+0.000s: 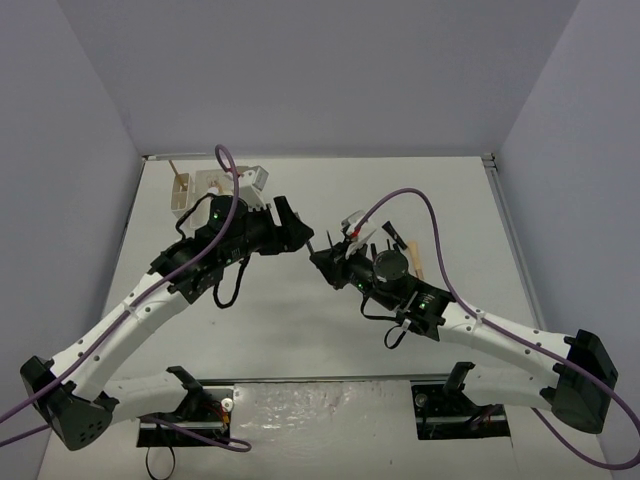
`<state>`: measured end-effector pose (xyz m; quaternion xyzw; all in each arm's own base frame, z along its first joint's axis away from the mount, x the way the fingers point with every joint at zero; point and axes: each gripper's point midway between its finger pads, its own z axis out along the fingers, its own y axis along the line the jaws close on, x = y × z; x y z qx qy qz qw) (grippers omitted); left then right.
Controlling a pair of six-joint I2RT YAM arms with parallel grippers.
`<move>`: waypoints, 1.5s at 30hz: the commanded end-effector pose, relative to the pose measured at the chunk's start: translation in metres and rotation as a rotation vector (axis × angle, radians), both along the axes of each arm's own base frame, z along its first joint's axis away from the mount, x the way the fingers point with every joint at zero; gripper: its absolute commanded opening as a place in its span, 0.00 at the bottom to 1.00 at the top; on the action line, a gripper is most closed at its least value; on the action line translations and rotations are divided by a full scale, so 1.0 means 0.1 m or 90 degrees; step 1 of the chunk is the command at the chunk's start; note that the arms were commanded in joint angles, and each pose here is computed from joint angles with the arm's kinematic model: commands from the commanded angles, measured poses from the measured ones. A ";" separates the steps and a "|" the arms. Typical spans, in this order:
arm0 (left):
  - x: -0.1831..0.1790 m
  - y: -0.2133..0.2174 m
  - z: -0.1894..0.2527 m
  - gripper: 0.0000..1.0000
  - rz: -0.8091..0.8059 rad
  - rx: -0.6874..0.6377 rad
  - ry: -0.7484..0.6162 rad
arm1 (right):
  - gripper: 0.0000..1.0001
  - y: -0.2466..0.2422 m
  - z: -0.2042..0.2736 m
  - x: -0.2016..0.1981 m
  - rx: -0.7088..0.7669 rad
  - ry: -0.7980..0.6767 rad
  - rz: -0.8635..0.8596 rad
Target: Organize the makeup
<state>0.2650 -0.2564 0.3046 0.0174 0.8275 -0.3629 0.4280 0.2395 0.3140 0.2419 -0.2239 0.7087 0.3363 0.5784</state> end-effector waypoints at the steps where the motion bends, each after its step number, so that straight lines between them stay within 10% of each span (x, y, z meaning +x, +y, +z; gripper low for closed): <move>1: 0.10 -0.09 0.40 0.59 0.011 -0.035 -0.072 | 0.00 0.08 0.34 -0.01 0.069 -0.052 0.014; 17: 0.14 -0.21 0.42 0.01 0.005 -0.053 -0.098 | 0.02 0.09 0.26 0.01 0.067 -0.052 0.013; 20: 0.15 -0.21 0.42 0.00 0.005 -0.050 -0.106 | 0.09 0.10 0.26 0.01 0.065 -0.053 0.013; 25: 0.23 -0.15 0.36 0.00 0.020 -0.016 -0.139 | 0.58 0.10 0.26 0.02 0.057 -0.056 0.012; 33: 0.77 0.67 0.46 0.00 0.191 0.151 -0.237 | 0.93 -0.19 0.23 0.11 0.032 -0.050 -0.073; 45: 1.75 2.13 0.88 0.00 0.449 0.221 -0.325 | 1.00 -0.69 0.03 0.16 -0.053 -0.019 -0.191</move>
